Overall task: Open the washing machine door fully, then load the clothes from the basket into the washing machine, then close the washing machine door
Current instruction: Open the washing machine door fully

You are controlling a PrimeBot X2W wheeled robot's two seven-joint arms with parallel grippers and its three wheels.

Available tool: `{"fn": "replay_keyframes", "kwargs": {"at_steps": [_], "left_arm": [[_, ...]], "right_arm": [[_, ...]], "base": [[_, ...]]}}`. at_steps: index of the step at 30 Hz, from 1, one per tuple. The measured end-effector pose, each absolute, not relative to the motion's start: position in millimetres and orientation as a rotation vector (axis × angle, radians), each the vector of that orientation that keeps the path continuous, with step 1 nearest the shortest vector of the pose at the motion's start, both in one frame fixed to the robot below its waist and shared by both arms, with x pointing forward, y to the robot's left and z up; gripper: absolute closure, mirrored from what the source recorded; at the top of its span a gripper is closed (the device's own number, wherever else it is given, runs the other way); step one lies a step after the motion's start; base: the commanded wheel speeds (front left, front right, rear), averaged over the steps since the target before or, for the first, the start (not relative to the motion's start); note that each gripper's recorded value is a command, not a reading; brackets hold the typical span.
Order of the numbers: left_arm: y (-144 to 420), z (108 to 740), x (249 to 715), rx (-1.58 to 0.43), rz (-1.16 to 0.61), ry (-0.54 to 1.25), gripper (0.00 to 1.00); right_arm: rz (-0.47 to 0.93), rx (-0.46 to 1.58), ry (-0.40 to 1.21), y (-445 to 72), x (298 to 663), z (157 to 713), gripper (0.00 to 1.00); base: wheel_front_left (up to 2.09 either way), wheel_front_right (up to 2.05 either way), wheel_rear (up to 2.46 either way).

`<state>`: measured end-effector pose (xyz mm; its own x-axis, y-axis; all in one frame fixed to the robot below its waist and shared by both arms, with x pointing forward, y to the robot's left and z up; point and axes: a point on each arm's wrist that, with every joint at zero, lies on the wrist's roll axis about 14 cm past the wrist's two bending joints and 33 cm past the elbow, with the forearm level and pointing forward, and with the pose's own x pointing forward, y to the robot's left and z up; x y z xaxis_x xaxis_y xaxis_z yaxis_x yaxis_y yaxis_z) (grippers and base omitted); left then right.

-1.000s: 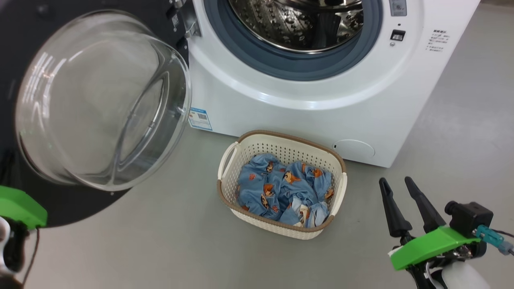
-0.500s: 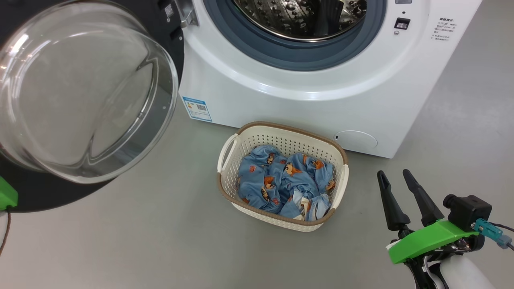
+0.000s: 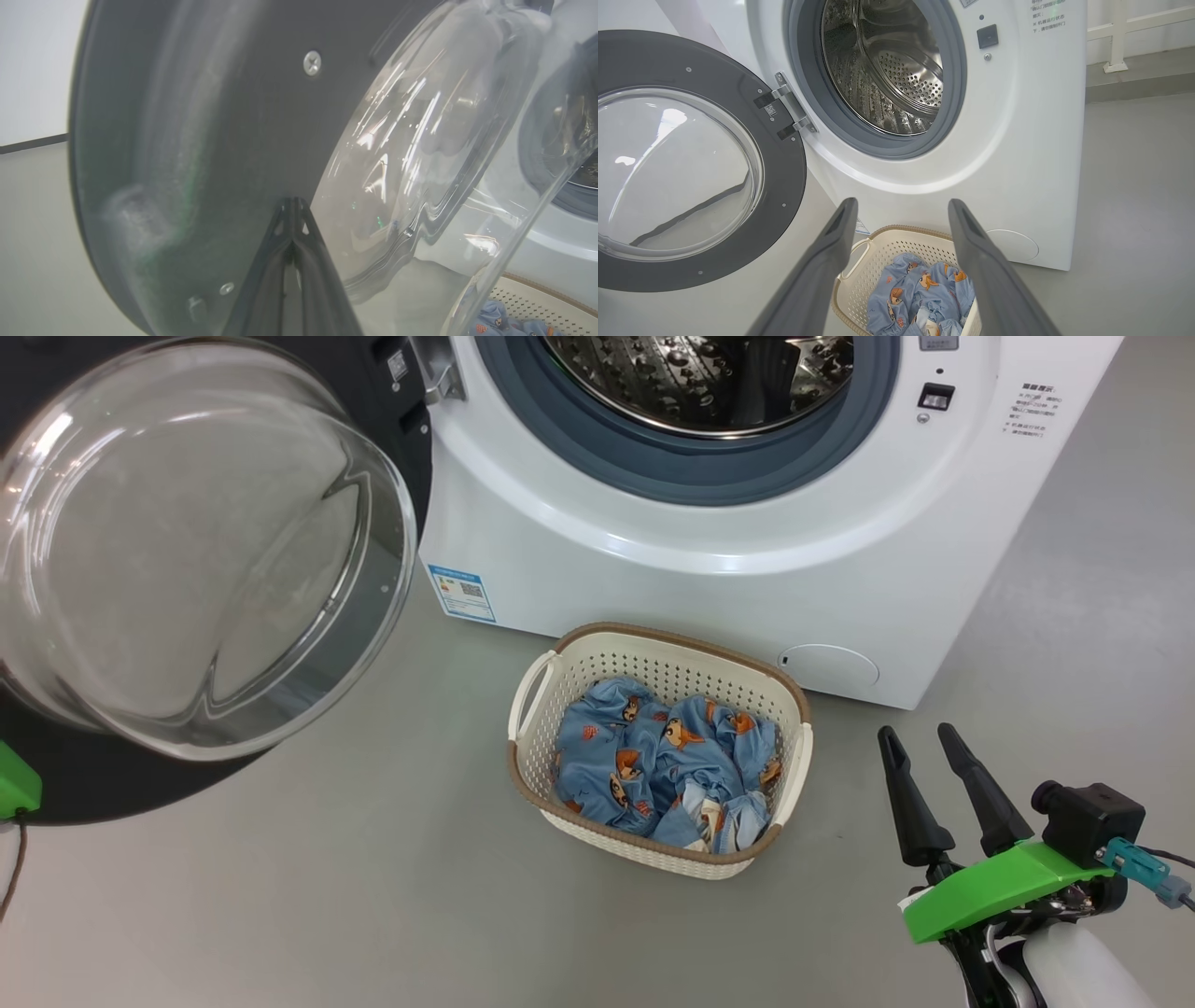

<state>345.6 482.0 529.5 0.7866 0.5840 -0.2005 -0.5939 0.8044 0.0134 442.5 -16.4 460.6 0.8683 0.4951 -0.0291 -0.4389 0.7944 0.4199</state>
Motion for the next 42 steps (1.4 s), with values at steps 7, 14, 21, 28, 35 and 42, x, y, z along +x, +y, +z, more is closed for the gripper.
{"fn": "replay_keyframes", "kwargs": {"at_steps": [7,14,21,28,35,42], "left_arm": [[477.9,528.1,344.2,-0.059,0.615,0.183,1.0],[471.2,532.0,345.7,-0.049,0.579,0.148,1.0],[460.3,530.8,345.0,-0.052,0.543,0.121,0.0],[431.0,521.1,351.8,-0.086,0.467,0.093,0.0],[389.3,515.0,362.8,-0.115,0.383,0.05,0.0],[344.9,513.5,369.7,-0.127,0.304,0.009,0.0]], "right_arm": [[0.512,0.412,0.138,-13.6,441.6,462.8,0.0],[0.514,0.409,0.123,-13.9,440.3,469.1,0.0],[0.511,0.405,0.103,-16.7,437.5,477.6,0.0],[0.492,0.402,0.103,-25.8,429.1,478.1,0.0],[0.466,0.391,0.085,-39.5,423.2,483.3,0.0],[0.431,0.369,0.06,-59.5,415.8,490.2,0.0]], "base": [[0.0,0.0,0.0],[0.0,0.0,0.0],[0.0,0.0,0.0],[0.0,0.0,0.0],[0.0,0.0,0.0],[0.0,0.0,0.0]]}}
